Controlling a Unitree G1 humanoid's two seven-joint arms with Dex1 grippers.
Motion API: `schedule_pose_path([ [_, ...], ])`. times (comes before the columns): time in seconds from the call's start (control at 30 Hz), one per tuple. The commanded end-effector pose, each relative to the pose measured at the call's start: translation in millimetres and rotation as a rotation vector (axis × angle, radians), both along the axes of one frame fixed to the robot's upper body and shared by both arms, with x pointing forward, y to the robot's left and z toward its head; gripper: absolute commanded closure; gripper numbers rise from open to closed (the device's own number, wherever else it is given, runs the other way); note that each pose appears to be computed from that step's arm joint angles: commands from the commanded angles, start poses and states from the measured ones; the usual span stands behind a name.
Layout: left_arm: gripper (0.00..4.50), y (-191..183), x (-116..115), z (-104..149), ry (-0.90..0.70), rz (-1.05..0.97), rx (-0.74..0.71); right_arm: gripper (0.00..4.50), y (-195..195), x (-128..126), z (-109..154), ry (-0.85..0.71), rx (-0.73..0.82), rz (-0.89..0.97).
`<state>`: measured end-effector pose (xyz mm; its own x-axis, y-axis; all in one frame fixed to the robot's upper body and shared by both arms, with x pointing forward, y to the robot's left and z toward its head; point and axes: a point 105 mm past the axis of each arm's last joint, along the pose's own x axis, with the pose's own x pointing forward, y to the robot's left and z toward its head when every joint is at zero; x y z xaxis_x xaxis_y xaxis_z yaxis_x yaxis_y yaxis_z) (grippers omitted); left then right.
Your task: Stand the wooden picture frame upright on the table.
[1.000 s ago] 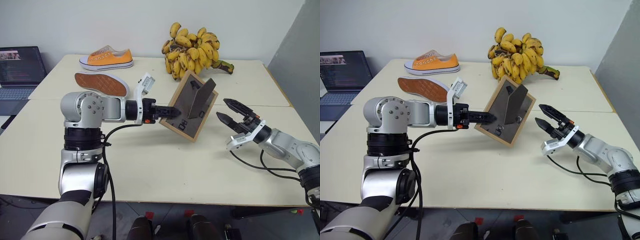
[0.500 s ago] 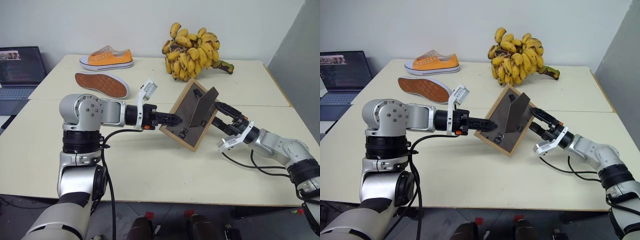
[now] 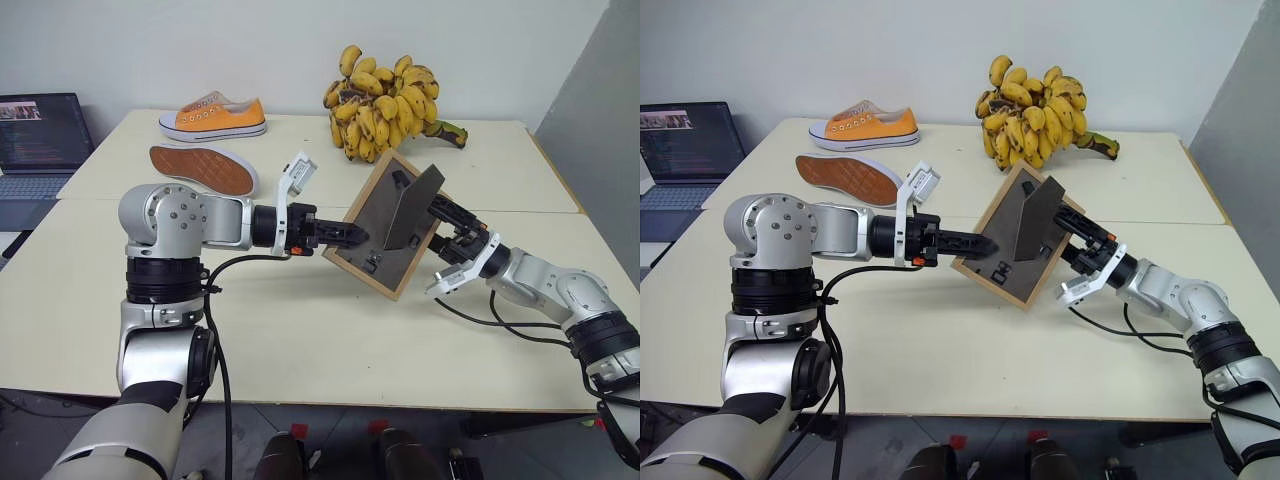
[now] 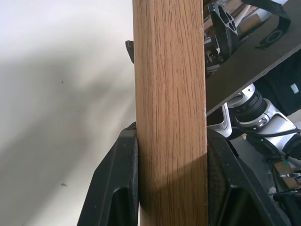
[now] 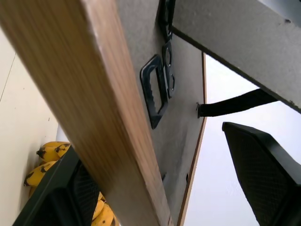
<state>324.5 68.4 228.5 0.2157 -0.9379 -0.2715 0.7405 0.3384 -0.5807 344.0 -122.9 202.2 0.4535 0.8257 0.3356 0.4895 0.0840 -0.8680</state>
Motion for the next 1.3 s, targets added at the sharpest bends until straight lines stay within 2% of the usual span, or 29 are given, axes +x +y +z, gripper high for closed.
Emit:
schedule_pose_path([
  [0.03, 3.21, 16, 4, 9, 0.034, 0.017, -0.055, 0.50, -1, -18, 45, -0.158, 0.065, 0.073],
  [0.47, 3.21, 15, -4, 12, 0.033, -0.042, -0.069, 0.50, -5, -23, 43, -0.163, 0.049, 0.070],
  [0.57, 3.21, 13, -5, 14, 0.026, -0.051, -0.072, 0.91, -7, -22, 41, -0.150, 0.044, 0.064],
  [0.83, 3.21, 10, -8, 18, 0.018, -0.070, -0.081, 2.73, -10, -18, 39, -0.140, 0.039, 0.053],
  [0.9, 3.21, 10, -8, 19, 0.015, -0.076, -0.083, 3.05, -10, -18, 39, -0.140, 0.038, 0.052],
  [1.3, 3.21, 7, -5, 18, -0.038, -0.057, -0.049, 3.12, -8, -15, 39, -0.155, 0.025, 0.042],
])
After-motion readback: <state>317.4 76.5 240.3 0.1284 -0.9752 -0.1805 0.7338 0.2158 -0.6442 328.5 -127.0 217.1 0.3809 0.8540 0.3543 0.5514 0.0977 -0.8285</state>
